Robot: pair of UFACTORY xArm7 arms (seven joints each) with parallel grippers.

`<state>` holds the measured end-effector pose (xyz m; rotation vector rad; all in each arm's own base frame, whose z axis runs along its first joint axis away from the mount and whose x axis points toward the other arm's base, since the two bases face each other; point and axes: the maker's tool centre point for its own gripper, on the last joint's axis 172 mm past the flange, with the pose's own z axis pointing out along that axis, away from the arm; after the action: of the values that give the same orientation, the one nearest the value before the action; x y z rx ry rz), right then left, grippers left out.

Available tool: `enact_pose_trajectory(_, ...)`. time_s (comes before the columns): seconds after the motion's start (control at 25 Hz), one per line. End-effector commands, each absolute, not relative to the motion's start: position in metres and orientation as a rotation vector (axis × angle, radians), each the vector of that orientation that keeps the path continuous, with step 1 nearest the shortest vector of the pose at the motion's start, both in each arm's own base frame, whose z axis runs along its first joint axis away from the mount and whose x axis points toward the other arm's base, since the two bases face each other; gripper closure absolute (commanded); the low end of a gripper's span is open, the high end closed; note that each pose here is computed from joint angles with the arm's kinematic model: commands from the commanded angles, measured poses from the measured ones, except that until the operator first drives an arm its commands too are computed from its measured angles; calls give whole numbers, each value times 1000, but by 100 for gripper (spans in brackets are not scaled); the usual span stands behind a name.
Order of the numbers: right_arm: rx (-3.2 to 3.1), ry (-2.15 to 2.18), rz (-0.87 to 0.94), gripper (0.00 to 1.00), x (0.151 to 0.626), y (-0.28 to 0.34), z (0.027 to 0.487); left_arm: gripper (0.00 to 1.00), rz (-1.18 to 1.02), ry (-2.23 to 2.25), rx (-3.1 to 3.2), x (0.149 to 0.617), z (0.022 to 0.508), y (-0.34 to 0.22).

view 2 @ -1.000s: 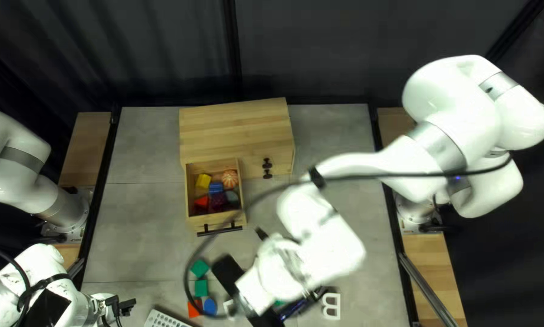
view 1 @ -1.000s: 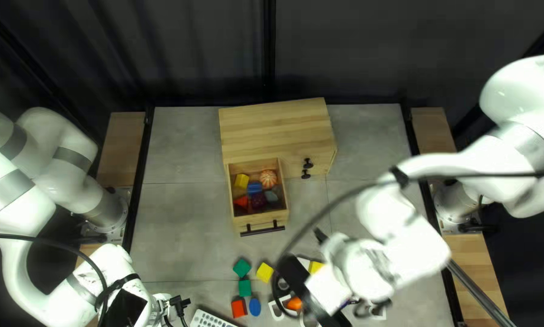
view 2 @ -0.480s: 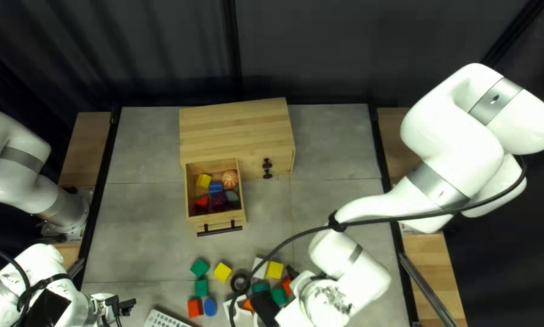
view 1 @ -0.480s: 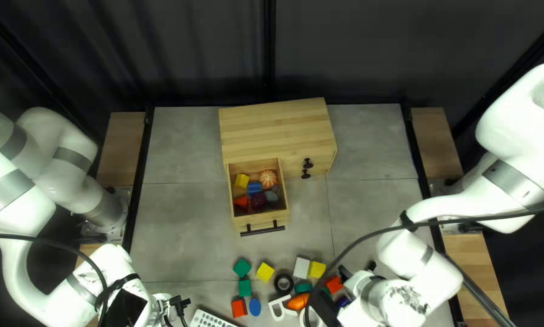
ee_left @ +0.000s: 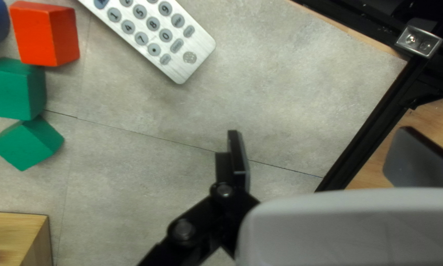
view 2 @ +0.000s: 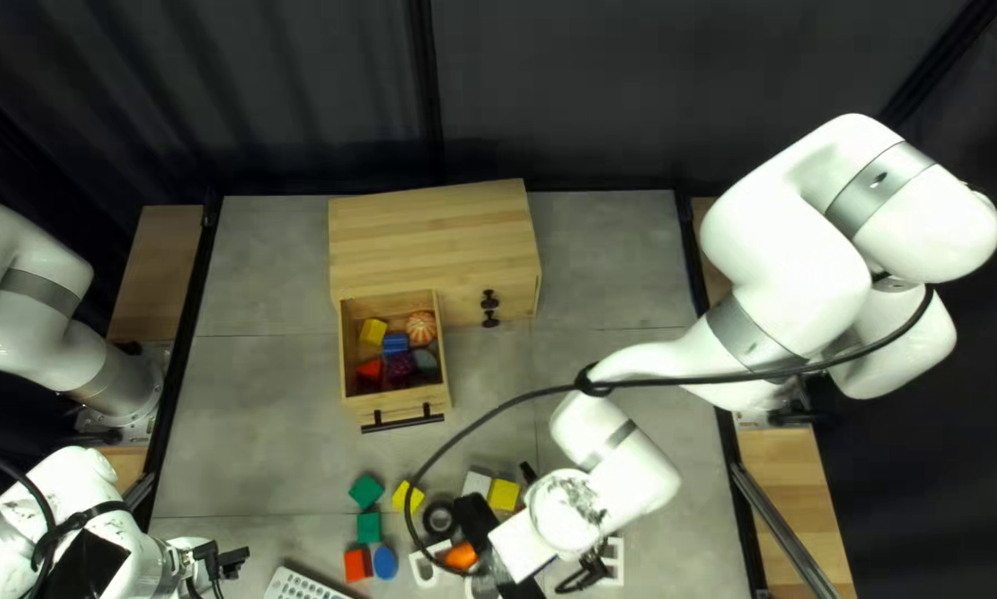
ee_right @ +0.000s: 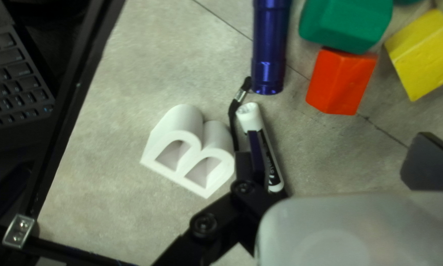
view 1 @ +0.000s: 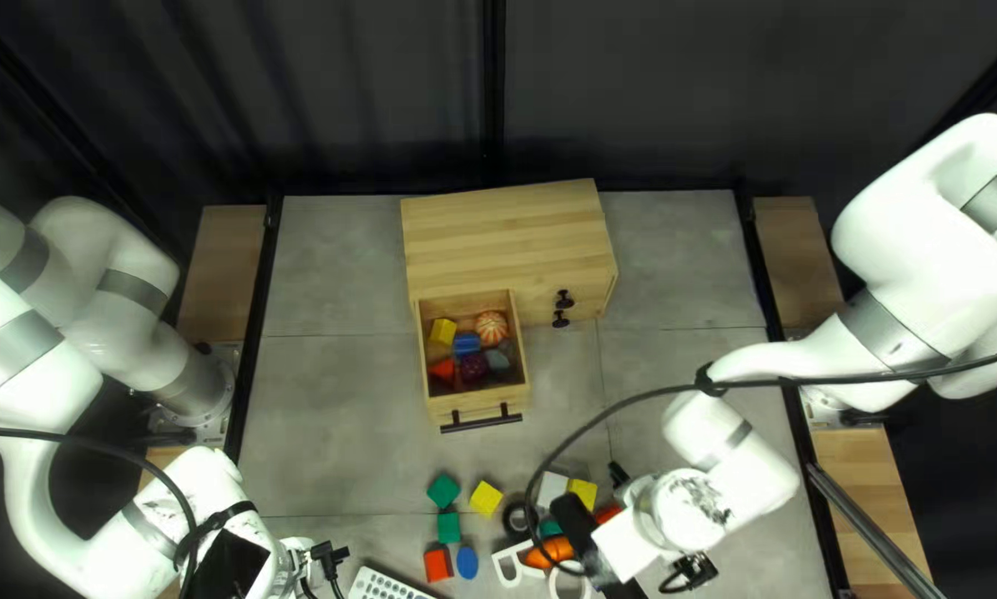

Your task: Open drawers and place objects into drawer and close

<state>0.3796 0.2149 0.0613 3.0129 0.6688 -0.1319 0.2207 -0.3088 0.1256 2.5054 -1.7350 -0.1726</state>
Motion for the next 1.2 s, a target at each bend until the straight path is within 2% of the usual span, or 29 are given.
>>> enact_pose_trajectory(0.04,3061,542,-148,0,384,207,49,0,-173,-1735,2505,221,126,-309)
enact_pose_trajectory(1.2,3141,333,-91,0,401,217,36,0,-173,-1735,2505,221,126,-309)
